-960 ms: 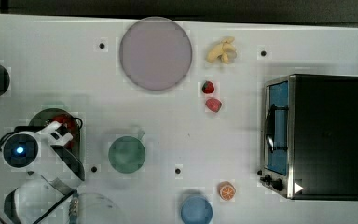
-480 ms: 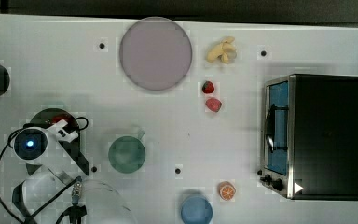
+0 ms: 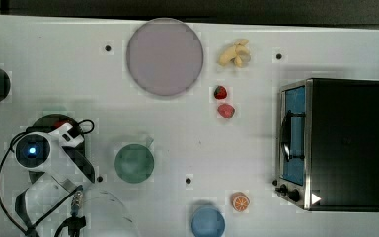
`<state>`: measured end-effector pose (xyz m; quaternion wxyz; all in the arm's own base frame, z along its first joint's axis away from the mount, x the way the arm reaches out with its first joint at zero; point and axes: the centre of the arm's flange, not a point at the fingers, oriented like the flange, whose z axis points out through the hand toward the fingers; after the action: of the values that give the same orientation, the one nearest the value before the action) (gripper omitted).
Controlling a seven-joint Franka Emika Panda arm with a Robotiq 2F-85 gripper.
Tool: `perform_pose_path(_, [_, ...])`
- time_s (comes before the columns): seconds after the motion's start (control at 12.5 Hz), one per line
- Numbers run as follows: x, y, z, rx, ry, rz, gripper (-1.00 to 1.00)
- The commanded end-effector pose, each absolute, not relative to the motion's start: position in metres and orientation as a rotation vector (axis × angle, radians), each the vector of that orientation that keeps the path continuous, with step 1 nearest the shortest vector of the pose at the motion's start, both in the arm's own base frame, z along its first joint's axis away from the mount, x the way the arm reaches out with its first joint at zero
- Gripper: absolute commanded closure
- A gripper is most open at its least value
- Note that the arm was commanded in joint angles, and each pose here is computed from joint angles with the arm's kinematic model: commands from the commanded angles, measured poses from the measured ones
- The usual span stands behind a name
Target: Pick ketchup from strainer and place it on the table
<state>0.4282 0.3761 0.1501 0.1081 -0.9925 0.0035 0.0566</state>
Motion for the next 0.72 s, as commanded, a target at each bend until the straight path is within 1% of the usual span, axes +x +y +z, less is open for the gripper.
perform_pose_path(0.08, [0.435,0.398,0.201,-2.898,0.043,0.059,-0.12])
perform_pose_path(0.16, [0.437,0.399,0.221,-2.899,0.048,0.032,-0.12])
perform_pose_path(0.4, [0.452,0.387,0.29,-2.905,0.17,-0.024,-0.12])
perform_pose_path(0.56, [0.463,0.363,0.333,-2.926,0.289,-0.033,-0.12])
perform_pose_path(0.72, [0.476,0.328,0.367,-2.956,0.42,-0.017,-0.12])
